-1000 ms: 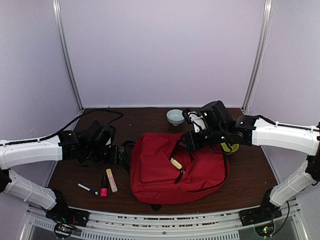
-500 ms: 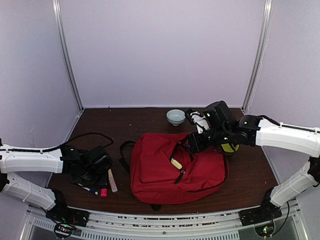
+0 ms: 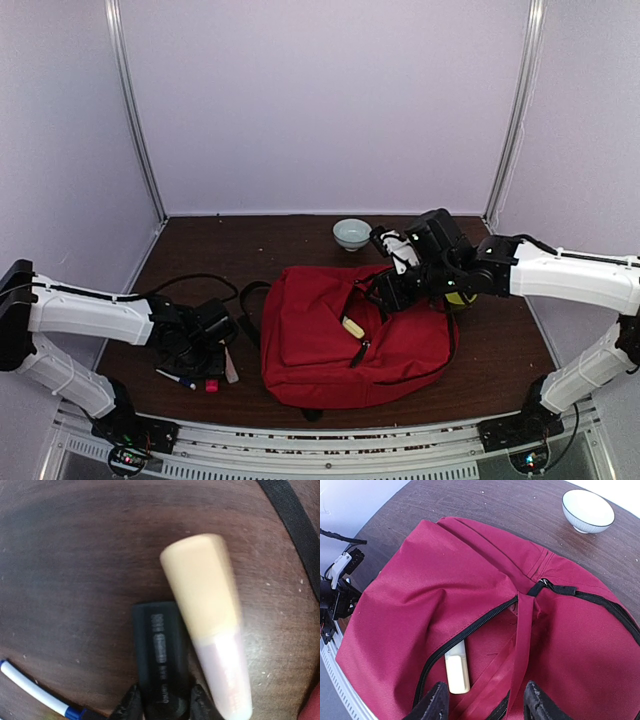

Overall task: Pack the student bag
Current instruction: Pick up the pen at the center of the board.

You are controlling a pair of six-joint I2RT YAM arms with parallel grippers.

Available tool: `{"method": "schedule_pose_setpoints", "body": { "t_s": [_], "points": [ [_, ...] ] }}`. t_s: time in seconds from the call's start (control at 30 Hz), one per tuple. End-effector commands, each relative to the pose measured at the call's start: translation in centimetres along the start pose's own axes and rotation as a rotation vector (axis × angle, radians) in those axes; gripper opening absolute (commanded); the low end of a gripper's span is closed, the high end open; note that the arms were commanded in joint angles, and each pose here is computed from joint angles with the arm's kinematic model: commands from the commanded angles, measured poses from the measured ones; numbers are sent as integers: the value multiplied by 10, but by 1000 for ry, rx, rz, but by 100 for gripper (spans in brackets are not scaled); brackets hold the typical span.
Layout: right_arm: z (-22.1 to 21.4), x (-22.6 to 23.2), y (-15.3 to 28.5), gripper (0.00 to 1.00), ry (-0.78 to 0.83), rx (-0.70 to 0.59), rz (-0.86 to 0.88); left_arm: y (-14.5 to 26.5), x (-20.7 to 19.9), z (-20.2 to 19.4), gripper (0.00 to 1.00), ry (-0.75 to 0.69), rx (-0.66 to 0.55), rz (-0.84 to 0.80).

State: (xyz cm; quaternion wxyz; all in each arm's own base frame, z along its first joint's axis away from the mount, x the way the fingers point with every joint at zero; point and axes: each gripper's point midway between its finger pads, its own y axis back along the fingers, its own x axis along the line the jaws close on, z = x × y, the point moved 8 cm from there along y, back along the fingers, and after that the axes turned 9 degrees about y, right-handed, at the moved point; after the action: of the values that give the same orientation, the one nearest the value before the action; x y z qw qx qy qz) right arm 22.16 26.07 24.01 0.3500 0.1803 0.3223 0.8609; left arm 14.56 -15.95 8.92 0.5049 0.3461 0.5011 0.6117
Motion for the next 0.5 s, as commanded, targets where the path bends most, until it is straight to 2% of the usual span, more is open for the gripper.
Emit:
{"method": "schedule_pose_setpoints", "body": {
  "t_s": [0.0,0.37,0.47],
  "points": [
    [2,-4,7,52,2,-29,-32,-5,-6,0,26,1,12,-38],
    [12,-4,22,52,7,-75,-31,63,-8,35,10,34,-207,-65],
    [21,-1,34,52,20,-120,5,95,-11,45,9,21,-332,-165]
  ]
}}
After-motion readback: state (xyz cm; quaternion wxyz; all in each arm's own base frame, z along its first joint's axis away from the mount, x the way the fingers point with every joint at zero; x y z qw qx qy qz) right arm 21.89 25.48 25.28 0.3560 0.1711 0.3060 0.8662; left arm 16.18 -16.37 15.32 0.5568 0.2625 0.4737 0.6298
